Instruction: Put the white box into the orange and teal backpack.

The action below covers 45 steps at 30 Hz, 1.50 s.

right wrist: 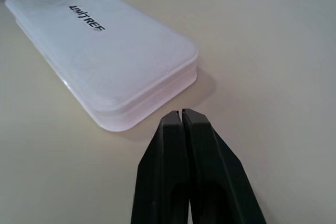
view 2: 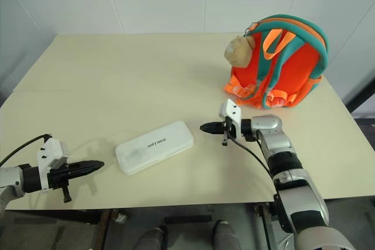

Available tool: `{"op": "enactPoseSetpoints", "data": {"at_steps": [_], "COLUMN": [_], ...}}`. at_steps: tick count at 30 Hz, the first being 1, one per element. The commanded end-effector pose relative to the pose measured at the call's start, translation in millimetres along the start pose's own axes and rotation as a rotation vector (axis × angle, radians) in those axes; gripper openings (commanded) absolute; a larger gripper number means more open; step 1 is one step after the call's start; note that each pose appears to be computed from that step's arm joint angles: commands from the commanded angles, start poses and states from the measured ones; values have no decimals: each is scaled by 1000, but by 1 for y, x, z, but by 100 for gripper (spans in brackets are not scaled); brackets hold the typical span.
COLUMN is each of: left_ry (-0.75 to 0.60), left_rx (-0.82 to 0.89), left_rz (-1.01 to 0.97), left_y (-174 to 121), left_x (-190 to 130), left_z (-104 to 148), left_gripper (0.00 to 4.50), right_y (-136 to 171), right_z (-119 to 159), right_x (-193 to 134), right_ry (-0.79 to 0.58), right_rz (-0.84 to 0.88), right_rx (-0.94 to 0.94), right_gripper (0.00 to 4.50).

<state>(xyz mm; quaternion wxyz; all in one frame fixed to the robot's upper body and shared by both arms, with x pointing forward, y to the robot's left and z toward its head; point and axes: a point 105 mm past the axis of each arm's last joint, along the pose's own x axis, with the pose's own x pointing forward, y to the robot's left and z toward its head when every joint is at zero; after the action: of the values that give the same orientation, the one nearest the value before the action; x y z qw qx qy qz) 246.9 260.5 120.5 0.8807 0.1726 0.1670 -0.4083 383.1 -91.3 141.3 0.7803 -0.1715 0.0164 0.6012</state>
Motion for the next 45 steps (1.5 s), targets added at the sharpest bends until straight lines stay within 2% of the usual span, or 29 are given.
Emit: {"op": "enactPoseSetpoints", "data": {"at_steps": [1,13,21,25,36,45], "left_ry": [-2,-14,-41,-73,-139,-155], "left_rx": [31,69,87,88,124,134], "left_rz": [-33,-86,-133,-169,-240,-231], "left_y": [-5,3,5,4,-1,-3], "left_x": [15,45,66,90,130,139], "left_z": [5,15,22,27,51,57], "left_gripper": [1,1,1,1,1,1], "right_y": [0,21,48,61,42,38], "right_z": [-1,-8,-4,-9,-24,-26], "right_x": [17,34,4,-14,-46,-54], "right_ry": [0,-39,-38,-11,65,70], "right_rz": [5,84,161,153,-19,-40], "right_rx": [-11,30,63,97,107,132], "right_gripper": [0,0,0,0,0,0]}}
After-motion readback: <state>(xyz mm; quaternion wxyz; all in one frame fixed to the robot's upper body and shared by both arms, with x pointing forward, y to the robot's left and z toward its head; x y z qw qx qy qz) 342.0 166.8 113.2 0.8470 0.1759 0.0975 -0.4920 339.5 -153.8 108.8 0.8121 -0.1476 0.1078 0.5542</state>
